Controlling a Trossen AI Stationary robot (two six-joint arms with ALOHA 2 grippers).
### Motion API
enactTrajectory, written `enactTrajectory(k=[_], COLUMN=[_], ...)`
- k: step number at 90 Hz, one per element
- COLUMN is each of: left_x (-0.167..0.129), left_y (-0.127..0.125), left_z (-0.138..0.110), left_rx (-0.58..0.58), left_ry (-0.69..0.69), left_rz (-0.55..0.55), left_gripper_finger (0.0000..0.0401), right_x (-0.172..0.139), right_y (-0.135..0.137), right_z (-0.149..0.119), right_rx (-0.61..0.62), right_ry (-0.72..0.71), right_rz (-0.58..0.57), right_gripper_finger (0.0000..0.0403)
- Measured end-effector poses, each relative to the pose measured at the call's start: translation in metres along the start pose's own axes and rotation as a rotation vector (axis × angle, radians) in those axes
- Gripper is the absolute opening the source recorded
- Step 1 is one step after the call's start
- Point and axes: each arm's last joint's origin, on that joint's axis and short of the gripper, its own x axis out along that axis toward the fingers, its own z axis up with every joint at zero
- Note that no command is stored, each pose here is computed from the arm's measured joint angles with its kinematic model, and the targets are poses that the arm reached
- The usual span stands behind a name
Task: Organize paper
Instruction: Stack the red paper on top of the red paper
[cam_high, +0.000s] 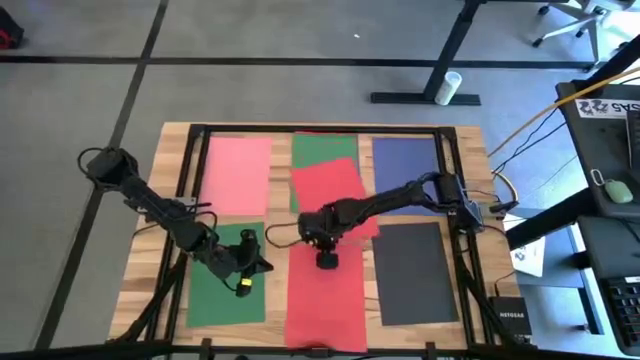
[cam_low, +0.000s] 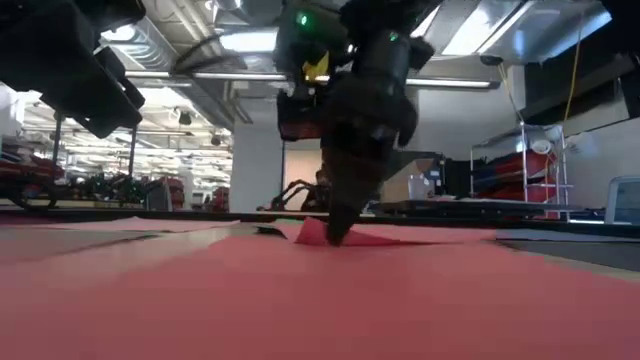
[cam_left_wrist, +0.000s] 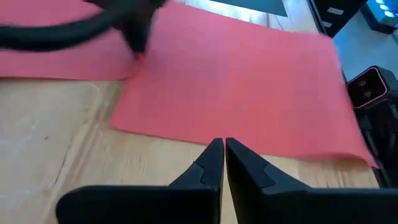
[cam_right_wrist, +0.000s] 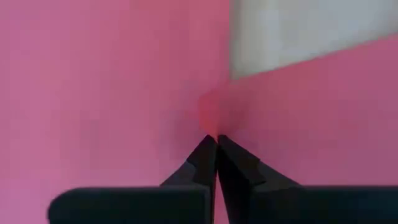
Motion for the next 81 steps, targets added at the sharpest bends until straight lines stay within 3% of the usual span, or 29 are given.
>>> enactTrajectory(k=[12,39,54,81], left_x=[0.0,0.0,0.0,0.0], left_y=[0.0,0.0,0.0,0.0], left_z=[0.0,0.0,0.0,0.0], left_rx=[-0.002,-0.022,-0.024,-0.043], left_ry=[-0.002,-0.003,-0.004,-0.004], left_rz=[-0.001,0.0,0.0,0.001], left_gripper_finger=[0.0,0.0,0.0,0.0], right_x=[-0.011,-0.048,-0.046,-0.045], right_y=[0.02,0.032,0.059,0.106], right_z=[-0.001,0.002,-0.002,-0.001], right_rx=[0.011,0.112,0.139,0.255], right_ry=[-0.028,-0.136,-0.145,-0.28], right_rz=[0.017,0.006,0.074,0.193], right_gripper_finger=[0.0,0.0,0.0,0.0])
